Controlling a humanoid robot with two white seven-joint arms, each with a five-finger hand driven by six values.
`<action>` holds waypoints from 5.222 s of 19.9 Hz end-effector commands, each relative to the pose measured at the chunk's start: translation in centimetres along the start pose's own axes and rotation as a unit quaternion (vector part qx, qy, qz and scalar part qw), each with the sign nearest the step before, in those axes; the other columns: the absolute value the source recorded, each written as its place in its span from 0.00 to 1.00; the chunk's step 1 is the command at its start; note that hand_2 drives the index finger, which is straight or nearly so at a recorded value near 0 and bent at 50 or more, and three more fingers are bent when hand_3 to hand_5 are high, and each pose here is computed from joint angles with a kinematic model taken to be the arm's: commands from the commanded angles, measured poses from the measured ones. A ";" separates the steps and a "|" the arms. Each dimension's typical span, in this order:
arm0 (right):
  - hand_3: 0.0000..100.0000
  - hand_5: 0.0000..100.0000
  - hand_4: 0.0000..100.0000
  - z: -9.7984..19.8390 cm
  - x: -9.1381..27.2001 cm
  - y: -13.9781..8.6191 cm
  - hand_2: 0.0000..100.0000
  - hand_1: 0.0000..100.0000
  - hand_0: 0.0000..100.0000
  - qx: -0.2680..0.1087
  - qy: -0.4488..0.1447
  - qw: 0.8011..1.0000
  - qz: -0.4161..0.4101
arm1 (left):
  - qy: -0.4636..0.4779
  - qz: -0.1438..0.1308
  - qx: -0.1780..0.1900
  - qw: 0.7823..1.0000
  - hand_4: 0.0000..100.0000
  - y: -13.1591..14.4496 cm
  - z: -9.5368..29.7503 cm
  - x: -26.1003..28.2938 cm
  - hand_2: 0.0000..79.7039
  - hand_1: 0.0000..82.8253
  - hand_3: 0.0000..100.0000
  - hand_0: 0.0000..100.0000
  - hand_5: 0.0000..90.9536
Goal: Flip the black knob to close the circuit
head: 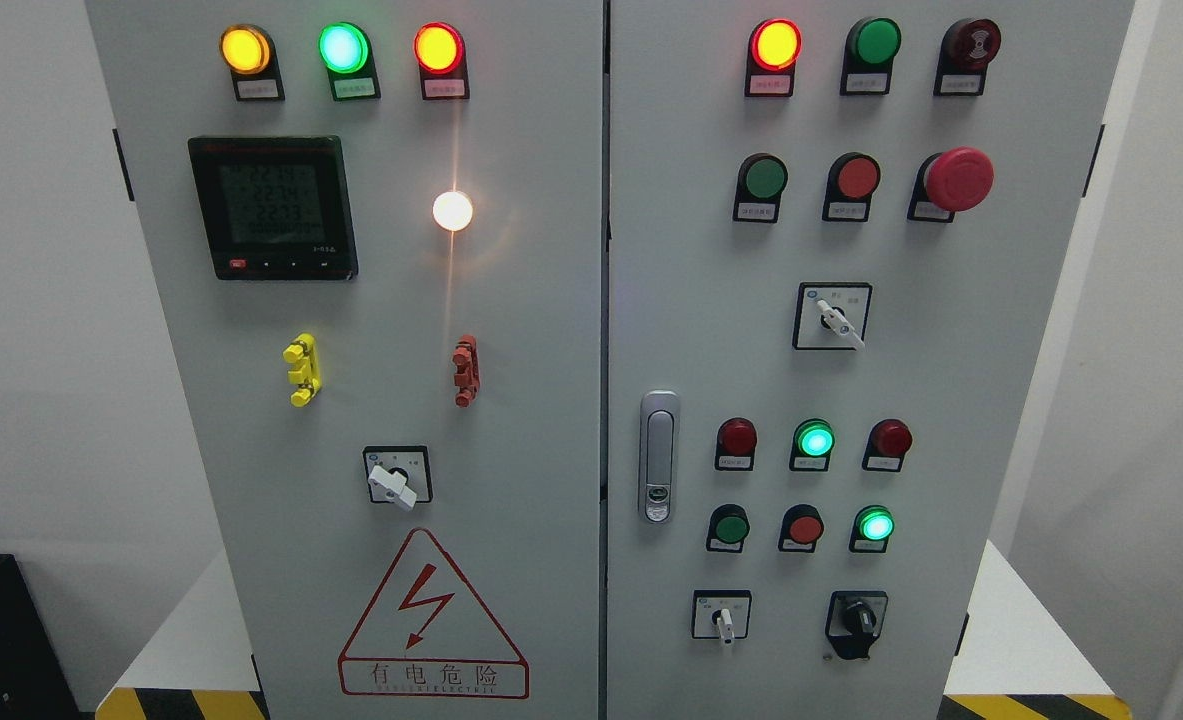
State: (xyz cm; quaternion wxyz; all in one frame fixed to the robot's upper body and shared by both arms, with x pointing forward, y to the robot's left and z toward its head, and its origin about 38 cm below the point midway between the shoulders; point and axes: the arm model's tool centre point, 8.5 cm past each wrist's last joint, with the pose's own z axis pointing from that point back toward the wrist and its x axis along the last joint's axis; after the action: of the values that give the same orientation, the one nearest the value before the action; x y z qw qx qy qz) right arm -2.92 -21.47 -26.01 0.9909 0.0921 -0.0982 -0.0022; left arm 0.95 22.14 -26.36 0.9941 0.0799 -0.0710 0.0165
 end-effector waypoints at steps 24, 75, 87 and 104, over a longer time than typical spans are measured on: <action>0.05 0.00 0.00 -1.4 9.5 2.8 0.00 0.05 0.00 -0.024 -0.078 0.983 0.166 | 0.000 0.000 0.000 1.000 0.00 0.0 0.0 0.0 0.00 0.67 0.00 0.12 0.00; 1.00 0.95 0.95 25.5 41.3 4.2 0.91 0.00 0.00 -0.448 -0.459 0.622 0.450 | -0.001 0.000 0.000 1.000 0.00 0.0 0.0 0.0 0.00 0.67 0.00 0.12 0.00; 1.00 0.97 0.97 28.7 46.5 4.5 0.91 0.00 0.00 -0.482 -0.464 0.606 0.431 | 0.000 0.000 0.000 1.000 0.00 0.0 0.0 0.0 0.00 0.67 0.00 0.12 0.00; 1.00 0.97 0.97 33.0 51.5 2.2 0.91 0.00 0.00 -0.512 -0.440 0.611 0.413 | 0.000 0.000 0.000 1.000 0.00 0.0 0.0 0.0 0.00 0.67 0.00 0.12 0.00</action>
State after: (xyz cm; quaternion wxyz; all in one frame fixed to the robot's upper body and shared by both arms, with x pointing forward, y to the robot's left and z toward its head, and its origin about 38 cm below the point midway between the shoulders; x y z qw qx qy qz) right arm 40.29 -25.06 14.31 0.6172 -0.4750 -0.5327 0.3311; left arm 0.93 22.14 -26.36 0.9942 0.0796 -0.0707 0.0165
